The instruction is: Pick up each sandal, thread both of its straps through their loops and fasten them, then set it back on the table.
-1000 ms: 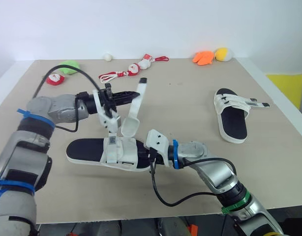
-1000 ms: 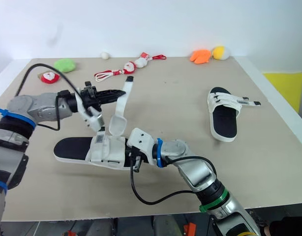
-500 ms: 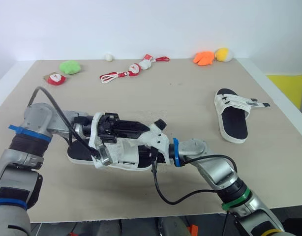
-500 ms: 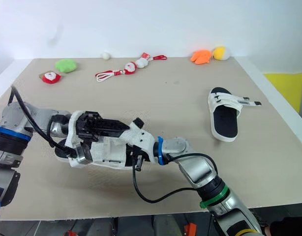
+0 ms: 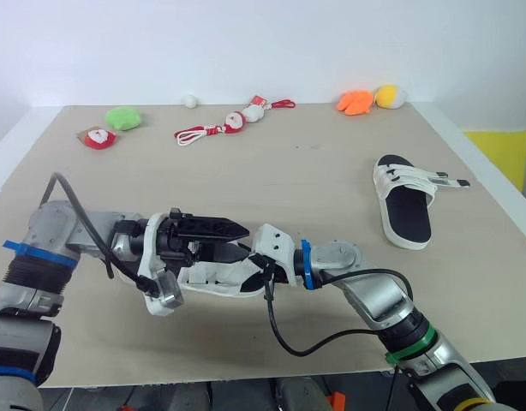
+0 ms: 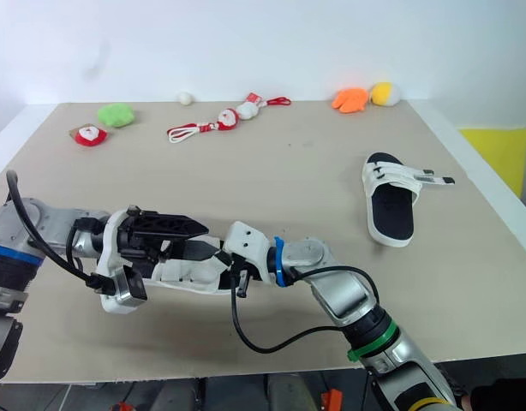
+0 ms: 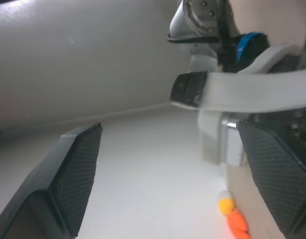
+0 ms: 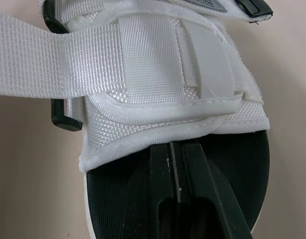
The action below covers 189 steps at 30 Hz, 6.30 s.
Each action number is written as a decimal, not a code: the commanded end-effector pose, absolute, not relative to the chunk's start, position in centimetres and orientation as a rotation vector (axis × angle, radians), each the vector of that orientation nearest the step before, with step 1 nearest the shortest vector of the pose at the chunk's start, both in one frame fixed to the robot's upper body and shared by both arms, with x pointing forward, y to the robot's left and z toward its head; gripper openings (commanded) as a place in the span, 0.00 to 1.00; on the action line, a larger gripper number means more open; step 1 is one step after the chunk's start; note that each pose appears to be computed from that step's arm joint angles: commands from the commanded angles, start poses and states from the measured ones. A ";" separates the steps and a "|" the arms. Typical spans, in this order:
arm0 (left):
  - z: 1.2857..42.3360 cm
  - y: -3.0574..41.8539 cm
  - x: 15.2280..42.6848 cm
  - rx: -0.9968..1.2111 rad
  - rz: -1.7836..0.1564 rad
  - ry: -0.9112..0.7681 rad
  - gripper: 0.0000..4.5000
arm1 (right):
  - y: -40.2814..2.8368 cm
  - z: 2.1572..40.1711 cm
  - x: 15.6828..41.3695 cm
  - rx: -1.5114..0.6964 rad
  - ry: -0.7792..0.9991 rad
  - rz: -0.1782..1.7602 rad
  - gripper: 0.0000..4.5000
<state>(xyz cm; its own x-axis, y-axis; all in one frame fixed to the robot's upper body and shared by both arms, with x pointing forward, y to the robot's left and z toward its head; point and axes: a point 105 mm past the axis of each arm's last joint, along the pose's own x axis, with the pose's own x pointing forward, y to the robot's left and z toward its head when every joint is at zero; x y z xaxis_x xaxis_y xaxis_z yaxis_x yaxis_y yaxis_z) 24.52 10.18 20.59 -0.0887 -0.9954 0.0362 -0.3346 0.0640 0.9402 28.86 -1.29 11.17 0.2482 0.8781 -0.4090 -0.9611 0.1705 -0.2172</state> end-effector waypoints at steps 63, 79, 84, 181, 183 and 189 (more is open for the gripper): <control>9.2 14.3 19.6 -0.087 -1.244 0.629 0.99 | -1.6 8.8 28.3 -0.495 0.304 1.328 0.00; 9.2 16.6 21.8 -0.032 -1.160 0.599 0.99 | -1.4 8.8 28.3 -0.494 0.301 1.330 0.00; 9.3 15.9 21.1 -0.042 -1.202 0.606 0.99 | -1.5 8.8 28.3 -0.494 0.301 1.328 0.00; 15.7 12.0 27.2 -0.121 -1.404 0.454 0.01 | -0.6 8.9 28.7 -0.470 0.271 1.287 0.00; 15.5 11.8 27.1 -0.103 -1.415 0.443 0.01 | -0.6 8.9 28.7 -0.468 0.271 1.285 0.00; 15.5 11.5 26.4 -0.104 -1.463 0.448 0.01 | -0.7 8.8 28.7 -0.465 0.273 1.283 0.00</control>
<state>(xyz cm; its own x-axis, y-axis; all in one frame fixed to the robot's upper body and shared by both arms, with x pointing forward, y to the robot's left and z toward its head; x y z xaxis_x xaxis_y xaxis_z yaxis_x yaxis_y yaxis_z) 27.18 12.04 15.30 0.0880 -0.9682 -0.2341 0.9208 0.1687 -0.3516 28.72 -0.23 10.93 0.2654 0.8858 -0.3806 -0.9563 0.1915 -0.2211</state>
